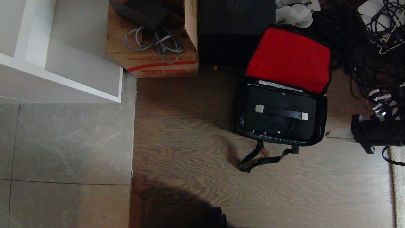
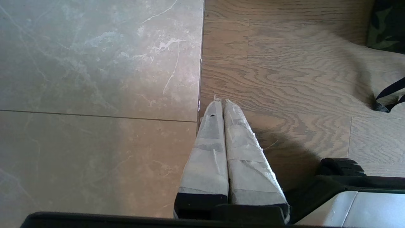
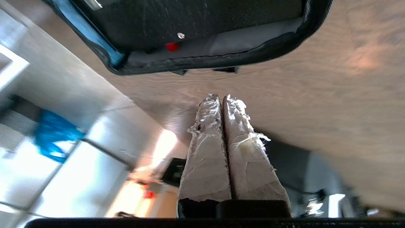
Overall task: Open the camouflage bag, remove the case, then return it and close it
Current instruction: Grip the handle
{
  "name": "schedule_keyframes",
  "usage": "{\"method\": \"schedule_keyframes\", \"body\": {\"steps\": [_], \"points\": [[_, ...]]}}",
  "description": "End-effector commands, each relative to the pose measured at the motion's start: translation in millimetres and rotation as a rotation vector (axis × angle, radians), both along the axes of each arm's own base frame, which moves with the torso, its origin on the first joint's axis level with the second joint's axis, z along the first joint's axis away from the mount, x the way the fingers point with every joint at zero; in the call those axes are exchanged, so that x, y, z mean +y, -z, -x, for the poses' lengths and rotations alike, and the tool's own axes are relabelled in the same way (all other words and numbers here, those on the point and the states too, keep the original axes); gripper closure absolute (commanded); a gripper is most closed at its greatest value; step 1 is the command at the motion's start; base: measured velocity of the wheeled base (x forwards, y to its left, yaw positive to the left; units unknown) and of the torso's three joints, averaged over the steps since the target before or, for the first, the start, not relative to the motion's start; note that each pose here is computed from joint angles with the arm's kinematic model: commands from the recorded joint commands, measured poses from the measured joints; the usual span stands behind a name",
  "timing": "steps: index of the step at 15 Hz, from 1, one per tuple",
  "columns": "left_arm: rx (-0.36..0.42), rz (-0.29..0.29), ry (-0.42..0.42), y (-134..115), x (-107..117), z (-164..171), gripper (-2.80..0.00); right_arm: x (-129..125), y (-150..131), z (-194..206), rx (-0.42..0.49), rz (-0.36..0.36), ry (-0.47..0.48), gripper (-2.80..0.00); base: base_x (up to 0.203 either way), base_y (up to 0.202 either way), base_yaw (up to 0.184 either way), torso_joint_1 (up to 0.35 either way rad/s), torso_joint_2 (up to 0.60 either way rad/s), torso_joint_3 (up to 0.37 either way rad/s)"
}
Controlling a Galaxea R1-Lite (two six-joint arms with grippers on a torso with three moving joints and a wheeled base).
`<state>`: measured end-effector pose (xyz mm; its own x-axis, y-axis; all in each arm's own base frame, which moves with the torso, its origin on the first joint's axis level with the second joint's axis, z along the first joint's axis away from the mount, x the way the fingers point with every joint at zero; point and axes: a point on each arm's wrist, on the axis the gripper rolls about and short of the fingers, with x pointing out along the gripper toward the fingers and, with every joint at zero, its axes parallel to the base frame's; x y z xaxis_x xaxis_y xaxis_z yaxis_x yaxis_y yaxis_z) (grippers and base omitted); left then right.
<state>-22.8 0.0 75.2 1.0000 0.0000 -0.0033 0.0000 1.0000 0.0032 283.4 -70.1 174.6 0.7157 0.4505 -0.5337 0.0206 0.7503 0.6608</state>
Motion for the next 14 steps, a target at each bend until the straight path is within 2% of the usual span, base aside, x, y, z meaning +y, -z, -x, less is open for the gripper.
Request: {"method": "schedule_keyframes", "body": {"steps": [1, 4, 7, 11, 14], "points": [[0.001, 0.0, 0.0, 0.0, 0.0, -0.1, 0.0, 0.7, 0.5, 0.9, -0.022, 0.026, -0.019, 0.0, 0.0, 0.0, 0.0, 0.0, 0.0, 0.0], [0.001, 0.0, 0.0, 0.0, 0.0, -0.1, 0.0, 2.3, -2.5, 4.6, -0.074, 0.124, -0.032, 0.0, 0.0, 0.0, 0.0, 0.0, 0.0, 0.0], [0.001, 0.0, 0.0, 0.0, 0.0, -0.1, 0.0, 11.1, 6.9, 19.5, -0.059, 0.176, -0.078, 0.0, 0.0, 0.0, 0.0, 0.0, 0.0, 0.0], [0.001, 0.0, 0.0, 0.0, 0.0, -0.1, 0.0, 27.1, 15.3, 53.6, -0.064, 0.294, -0.132, 0.0, 0.0, 0.0, 0.0, 0.0, 0.0, 0.0], [0.001, 0.0, 0.0, 0.0, 0.0, -0.1, 0.0, 34.0, 5.4, 84.9, -0.149, 0.4, -0.153, 0.0, 0.0, 0.0, 0.0, 0.0, 0.0, 0.0]]}}
